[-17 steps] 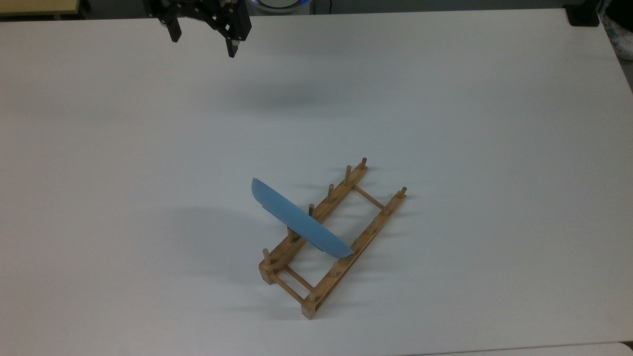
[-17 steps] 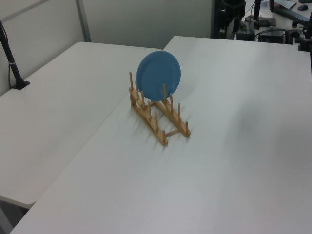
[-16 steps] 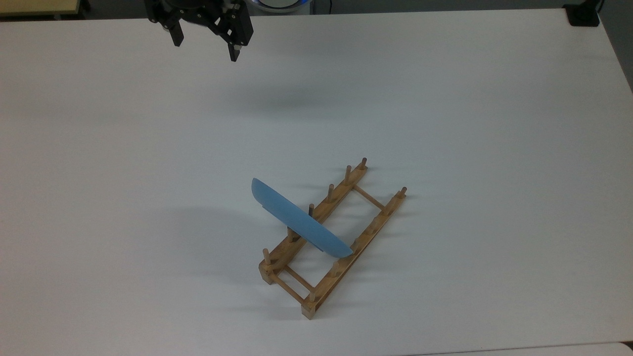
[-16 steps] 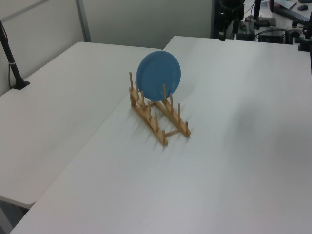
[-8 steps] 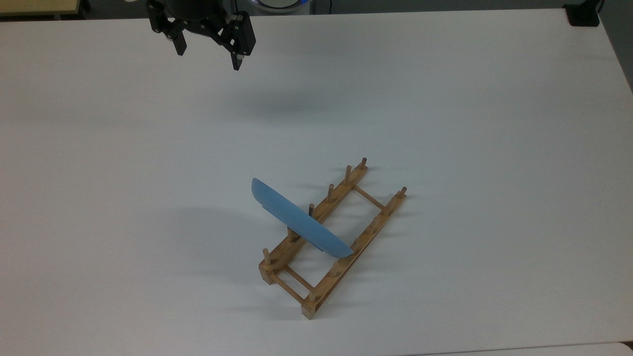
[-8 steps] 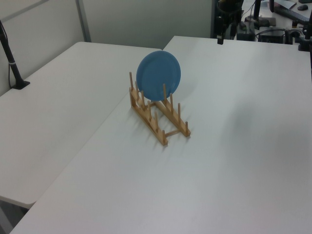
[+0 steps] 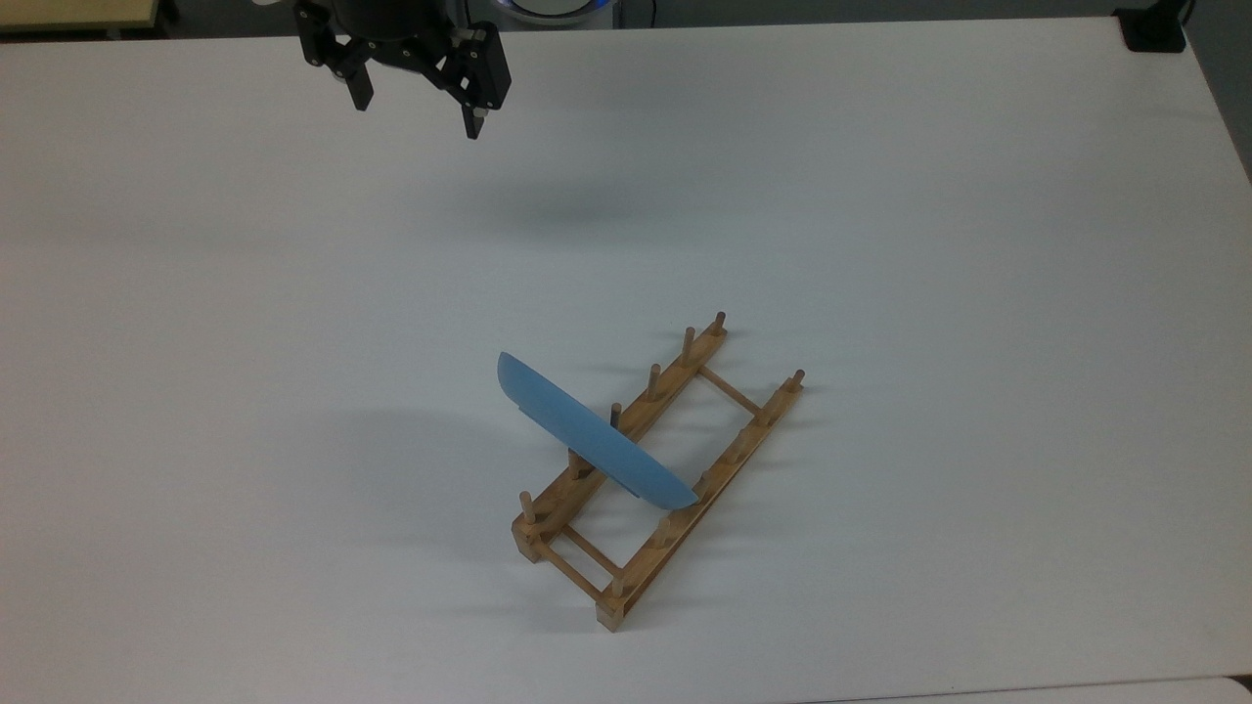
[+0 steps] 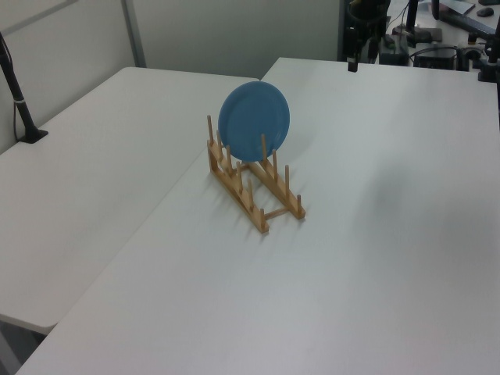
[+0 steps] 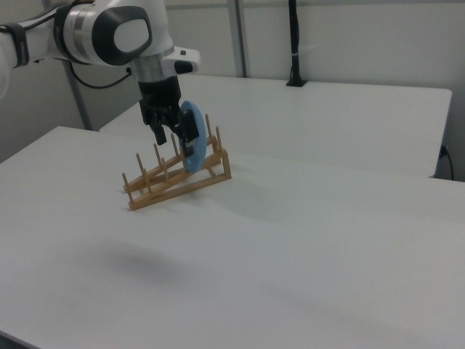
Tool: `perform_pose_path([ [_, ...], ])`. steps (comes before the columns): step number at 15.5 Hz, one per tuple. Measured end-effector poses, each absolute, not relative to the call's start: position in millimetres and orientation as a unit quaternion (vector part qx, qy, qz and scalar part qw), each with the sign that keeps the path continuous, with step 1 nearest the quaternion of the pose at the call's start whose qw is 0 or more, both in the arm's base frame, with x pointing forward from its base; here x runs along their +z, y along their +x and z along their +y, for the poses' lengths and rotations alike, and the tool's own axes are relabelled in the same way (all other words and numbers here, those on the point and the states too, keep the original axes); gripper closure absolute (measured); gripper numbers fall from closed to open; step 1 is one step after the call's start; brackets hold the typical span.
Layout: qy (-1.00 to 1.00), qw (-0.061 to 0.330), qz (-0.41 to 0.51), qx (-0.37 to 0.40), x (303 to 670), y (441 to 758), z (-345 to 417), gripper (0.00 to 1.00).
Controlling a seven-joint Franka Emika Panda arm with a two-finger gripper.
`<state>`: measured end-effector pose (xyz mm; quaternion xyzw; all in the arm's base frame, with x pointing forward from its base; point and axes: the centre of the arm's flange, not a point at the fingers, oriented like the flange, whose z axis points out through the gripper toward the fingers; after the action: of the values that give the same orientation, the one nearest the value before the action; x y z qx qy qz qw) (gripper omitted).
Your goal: Pick plate from plate rack
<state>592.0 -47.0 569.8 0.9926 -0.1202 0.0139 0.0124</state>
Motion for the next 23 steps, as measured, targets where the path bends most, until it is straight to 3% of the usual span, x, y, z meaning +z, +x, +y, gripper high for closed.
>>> perform_pose_path([
  [20,0.996,0.014,-0.087,0.002,556.0,597.7,-42.2,0.00],
  [23,0.997,0.014,-0.062,0.045,563.5,607.1,-42.1,0.00],
])
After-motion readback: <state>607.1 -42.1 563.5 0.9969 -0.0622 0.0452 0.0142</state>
